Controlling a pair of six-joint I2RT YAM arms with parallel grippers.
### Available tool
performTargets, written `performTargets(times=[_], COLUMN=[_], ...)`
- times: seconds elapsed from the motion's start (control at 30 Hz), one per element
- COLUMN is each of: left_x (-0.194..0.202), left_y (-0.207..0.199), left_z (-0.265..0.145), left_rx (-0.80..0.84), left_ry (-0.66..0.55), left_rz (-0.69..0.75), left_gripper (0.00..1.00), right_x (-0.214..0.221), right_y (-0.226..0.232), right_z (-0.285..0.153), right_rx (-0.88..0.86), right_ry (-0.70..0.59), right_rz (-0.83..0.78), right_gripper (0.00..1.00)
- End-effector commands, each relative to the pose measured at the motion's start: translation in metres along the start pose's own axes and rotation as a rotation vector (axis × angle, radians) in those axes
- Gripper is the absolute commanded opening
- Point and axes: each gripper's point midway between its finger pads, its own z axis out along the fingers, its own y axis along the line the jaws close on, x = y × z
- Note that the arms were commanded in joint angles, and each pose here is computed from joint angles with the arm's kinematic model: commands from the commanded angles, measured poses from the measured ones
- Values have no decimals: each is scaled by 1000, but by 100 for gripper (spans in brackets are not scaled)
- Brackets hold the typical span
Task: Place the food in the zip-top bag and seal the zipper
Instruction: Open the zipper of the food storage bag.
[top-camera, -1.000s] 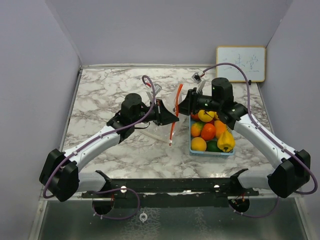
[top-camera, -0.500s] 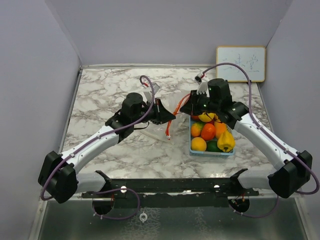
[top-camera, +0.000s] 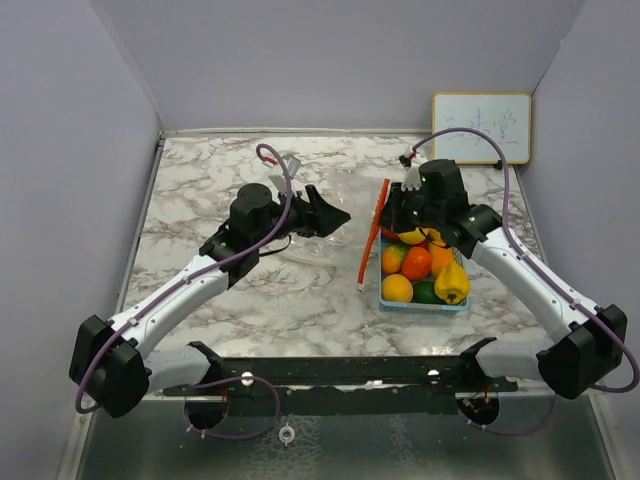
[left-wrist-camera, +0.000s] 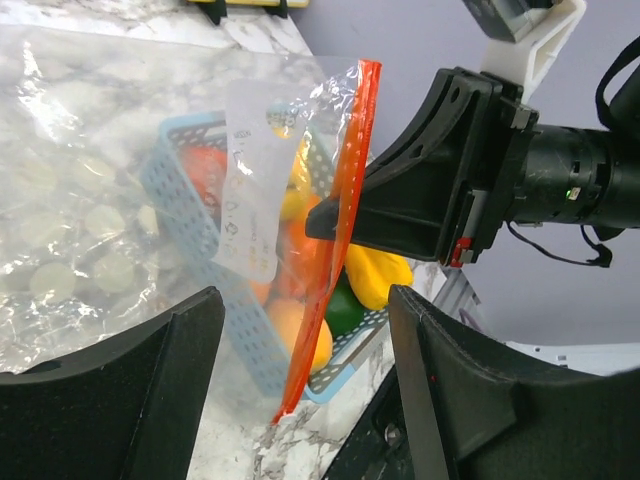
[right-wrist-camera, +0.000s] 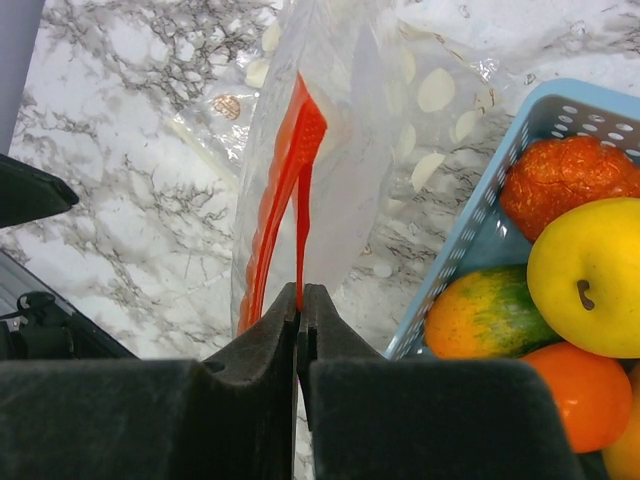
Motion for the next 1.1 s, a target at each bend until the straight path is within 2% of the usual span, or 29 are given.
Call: performTargets(times=[0.0,0.1,0.33,0.53,0.73,1.07], left_x=[-6,1,27,39,40,30], left_y=[-26,-37,-43,-23,5,12], left_z=[11,18,34,48,56,79], left_rx=[126,165,140,2,-138,-184], left_ry=[23,70,156,180,131,75], left_rz=[14,47,140,221,260,281], left_gripper=[70,70,70,66,65,64], right_x=[-21,-29,-38,-39,-38,-35], right_y=[8,13,20,22,25,29], right_z=[-3,1,6,3,-1,-5], right_rx=[-13,-26,-43,-49,-62,-75], right_ry=[-50,-59,-61,-61,-55,-46], right_rz=[-22,-10,-7,-10,-12,-11], right_gripper=[2,2,2,2,2,2])
